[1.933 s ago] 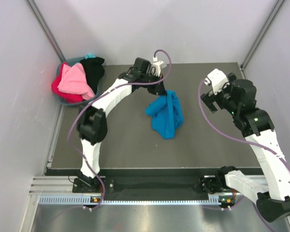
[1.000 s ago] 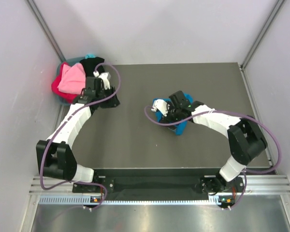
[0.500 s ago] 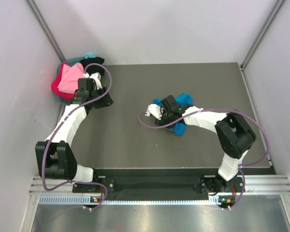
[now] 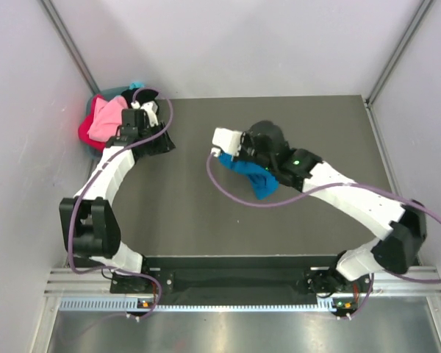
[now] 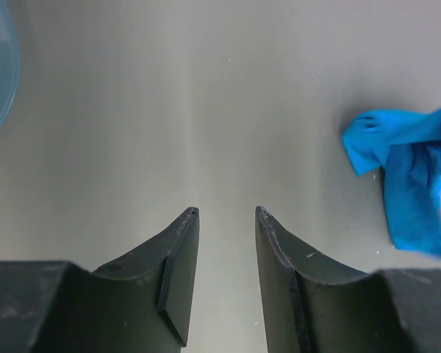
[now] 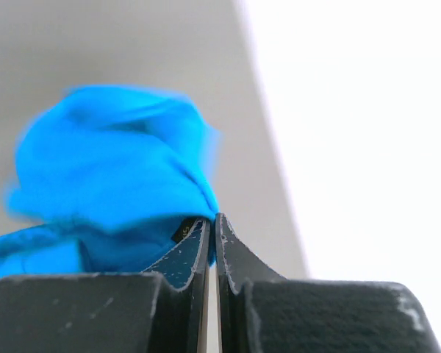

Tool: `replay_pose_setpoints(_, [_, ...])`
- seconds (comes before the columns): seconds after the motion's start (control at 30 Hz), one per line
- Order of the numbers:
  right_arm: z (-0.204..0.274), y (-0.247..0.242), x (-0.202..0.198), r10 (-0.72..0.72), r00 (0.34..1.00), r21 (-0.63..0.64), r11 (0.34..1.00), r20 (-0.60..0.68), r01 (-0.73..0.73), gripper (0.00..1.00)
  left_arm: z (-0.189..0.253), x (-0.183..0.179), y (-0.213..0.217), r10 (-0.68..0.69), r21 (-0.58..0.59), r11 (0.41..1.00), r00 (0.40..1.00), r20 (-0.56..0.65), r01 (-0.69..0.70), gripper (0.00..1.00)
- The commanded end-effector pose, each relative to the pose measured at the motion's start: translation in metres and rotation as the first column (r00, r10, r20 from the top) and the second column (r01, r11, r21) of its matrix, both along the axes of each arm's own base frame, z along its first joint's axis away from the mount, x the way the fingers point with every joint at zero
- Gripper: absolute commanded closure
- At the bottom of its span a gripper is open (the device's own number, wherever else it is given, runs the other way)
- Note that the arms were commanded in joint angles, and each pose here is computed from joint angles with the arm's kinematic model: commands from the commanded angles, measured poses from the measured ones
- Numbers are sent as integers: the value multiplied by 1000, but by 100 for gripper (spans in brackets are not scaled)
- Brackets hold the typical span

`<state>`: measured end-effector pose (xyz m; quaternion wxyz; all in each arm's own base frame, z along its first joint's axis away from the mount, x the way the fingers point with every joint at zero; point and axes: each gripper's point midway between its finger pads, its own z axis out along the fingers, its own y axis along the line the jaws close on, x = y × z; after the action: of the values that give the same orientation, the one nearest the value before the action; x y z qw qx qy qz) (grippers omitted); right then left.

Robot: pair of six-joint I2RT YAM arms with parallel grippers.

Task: Fold and stack the t-shirts
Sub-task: Flatten the tshirt out

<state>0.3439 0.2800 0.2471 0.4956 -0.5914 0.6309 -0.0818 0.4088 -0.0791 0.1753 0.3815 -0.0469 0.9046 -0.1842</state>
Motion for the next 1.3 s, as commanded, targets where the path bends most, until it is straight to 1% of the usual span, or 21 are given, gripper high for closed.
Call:
replay_pose_setpoints(0.0, [150, -8, -8, -17, 940, 151, 988, 341, -37, 100, 28, 29, -7, -37, -10, 999, 993, 110, 39, 59])
replay_pose_setpoints(0.1, [203, -27, -11, -66, 878, 161, 987, 475, -14, 100, 29, 41, -7, -44, 1, 999, 992, 117, 44, 59])
replay_pose_setpoints(0.2, [223, -54, -6, -139, 846, 183, 982, 515, 50, 100, 33, 49, -7, -53, 11, 999, 990, 129, 52, 59])
replay_pose_setpoints(0.23, [220, -75, 5, -190, 840, 185, 977, 508, 109, 100, 32, 51, -7, -56, 13, 998, 990, 130, 55, 59])
replay_pose_setpoints(0.3, [196, -101, 23, -252, 851, 171, 966, 461, 193, 100, 38, 54, -8, -59, 10, 998, 989, 139, 58, 60])
replay_pose_setpoints(0.37, [159, -148, 50, -347, 850, 127, 938, 397, 323, 100, 42, 50, -15, -99, -4, 995, 986, 137, 100, 63])
replay_pose_setpoints(0.4, [140, -160, 59, -363, 860, 117, 932, 359, 344, 100, 49, 49, -22, -135, -12, 990, 979, 151, 139, 64])
replay_pose_setpoints(0.43, [125, -194, 71, -427, 839, 101, 902, 337, 419, 100, 53, 43, -37, -223, -27, 973, 960, 168, 231, 66])
replay_pose_setpoints(0.47, [94, -208, 75, -445, 845, 57, 891, 296, 450, 100, 50, 36, -46, -269, -21, 961, 951, 152, 275, 67])
replay_pose_setpoints(0.5, [77, -219, 81, -455, 847, 36, 885, 276, 464, 100, 54, 28, -69, -346, -9, 936, 925, 157, 352, 69])
replay_pose_setpoints(0.53, [62, -245, 84, -501, 826, 11, 857, 258, 516, 100, 45, 21, -82, -427, 31, 903, 893, 144, 428, 70])
replay_pose_setpoints(0.57, [41, -254, 85, -514, 826, -17, 847, 232, 532, 100, 36, 8, -96, -484, 24, 875, 870, 95, 484, 70])
replay_pose_setpoints(0.6, [27, -270, 86, -542, 815, -35, 828, 205, 559, 100, 27, -2, -122, -559, 39, 829, 826, 66, 558, 70])
replay_pose_setpoints(0.63, [13, -277, 86, -555, 812, -49, 820, 180, 571, 100, 20, -8, -133, -601, 52, 799, 798, 47, 599, 71])
replay_pose_setpoints(0.7, [0, -285, 88, -580, 802, -50, 805, 142, 591, 100, 1, -18, -158, -648, 15, 761, 762, -15, 648, 71])
replay_pose_setpoints(0.77, [-6, -295, 90, -608, 785, -54, 785, 116, 617, 100, -10, -20, -171, -659, -40, 752, 751, -41, 658, 71])
replay_pose_setpoints(0.87, [-5, -298, 92, -636, 767, -31, 768, 85, 640, 100, -29, -14, -186, -672, -74, 740, 737, -71, 668, 74])
replay_pose_setpoints(1.0, [-12, -298, 90, -647, 761, -18, 761, 47, 649, 100, -51, -17, -208, -717, -119, 698, 688, -115, 707, 73])
replay_pose_setpoints(1.1, [-21, -296, 87, -649, 760, -19, 760, 21, 650, 100, -68, -30, -220, -753, -154, 658, 639, -158, 737, 69])
replay_pose_setpoints(1.13, [-23, -295, 85, -649, 761, -19, 760, 13, 649, 100, -72, -34, -222, -761, -160, 649, 628, -166, 744, 63])
replay_pose_setpoints(1.27, [-32, -295, 83, -654, 757, -20, 757, -10, 653, 100, -84, -48, -235, -787, -170, 615, 587, -188, 770, 54])
